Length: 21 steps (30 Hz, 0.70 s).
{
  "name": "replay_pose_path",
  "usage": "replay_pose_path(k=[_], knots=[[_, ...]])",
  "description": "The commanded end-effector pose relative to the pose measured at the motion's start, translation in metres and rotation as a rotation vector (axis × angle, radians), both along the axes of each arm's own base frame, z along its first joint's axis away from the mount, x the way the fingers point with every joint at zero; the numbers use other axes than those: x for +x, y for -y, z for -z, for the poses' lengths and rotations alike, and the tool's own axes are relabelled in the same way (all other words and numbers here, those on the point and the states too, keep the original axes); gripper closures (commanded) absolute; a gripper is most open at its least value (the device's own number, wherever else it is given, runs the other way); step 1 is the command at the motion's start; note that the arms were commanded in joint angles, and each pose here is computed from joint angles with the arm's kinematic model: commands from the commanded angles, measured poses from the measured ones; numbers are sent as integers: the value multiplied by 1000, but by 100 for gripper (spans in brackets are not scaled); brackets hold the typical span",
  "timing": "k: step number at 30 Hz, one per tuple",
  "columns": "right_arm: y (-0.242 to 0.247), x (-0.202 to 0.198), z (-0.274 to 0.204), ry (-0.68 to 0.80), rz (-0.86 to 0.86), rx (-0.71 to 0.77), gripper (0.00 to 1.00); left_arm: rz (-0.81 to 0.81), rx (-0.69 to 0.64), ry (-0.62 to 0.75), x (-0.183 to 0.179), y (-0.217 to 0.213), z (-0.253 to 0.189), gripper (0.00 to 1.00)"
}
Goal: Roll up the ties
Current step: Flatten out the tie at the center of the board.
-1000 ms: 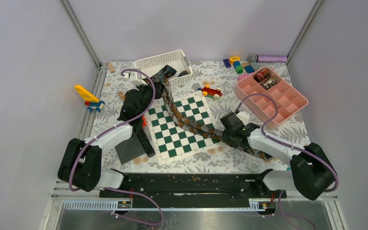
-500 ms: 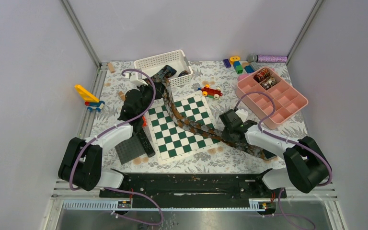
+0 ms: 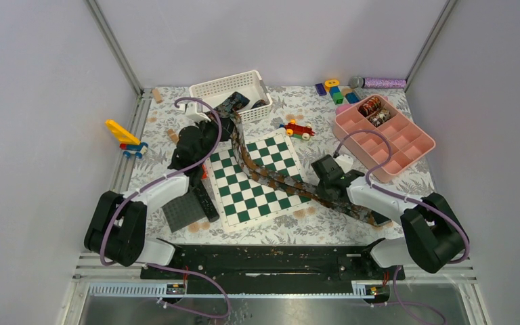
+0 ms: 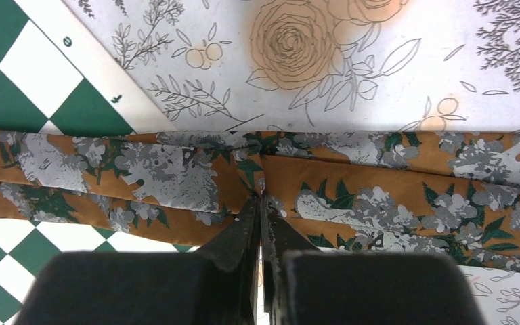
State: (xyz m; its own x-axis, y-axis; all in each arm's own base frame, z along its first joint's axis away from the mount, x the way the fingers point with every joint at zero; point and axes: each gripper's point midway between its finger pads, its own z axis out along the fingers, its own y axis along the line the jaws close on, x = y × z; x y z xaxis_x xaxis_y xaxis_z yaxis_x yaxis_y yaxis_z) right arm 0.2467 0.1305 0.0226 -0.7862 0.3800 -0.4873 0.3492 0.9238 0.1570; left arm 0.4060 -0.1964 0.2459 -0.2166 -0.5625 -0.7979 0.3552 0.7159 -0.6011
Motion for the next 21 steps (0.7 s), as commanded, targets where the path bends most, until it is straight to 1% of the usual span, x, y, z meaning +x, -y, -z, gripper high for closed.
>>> replay_pose_path(k=[1,10,15,21], knots=[[19,1,-7,30,84,-45,100,28,-22,57,3,5,-13,100],[54,-15,-23,49,237,-94,100,66,-27,26,3,14,-1,100],[76,-26,-26,47,325,-96,100,109,-29,10,0,32,10,100],[103,-40,-19,36,415,-92,100,162,-42,-4,-8,60,20,100]])
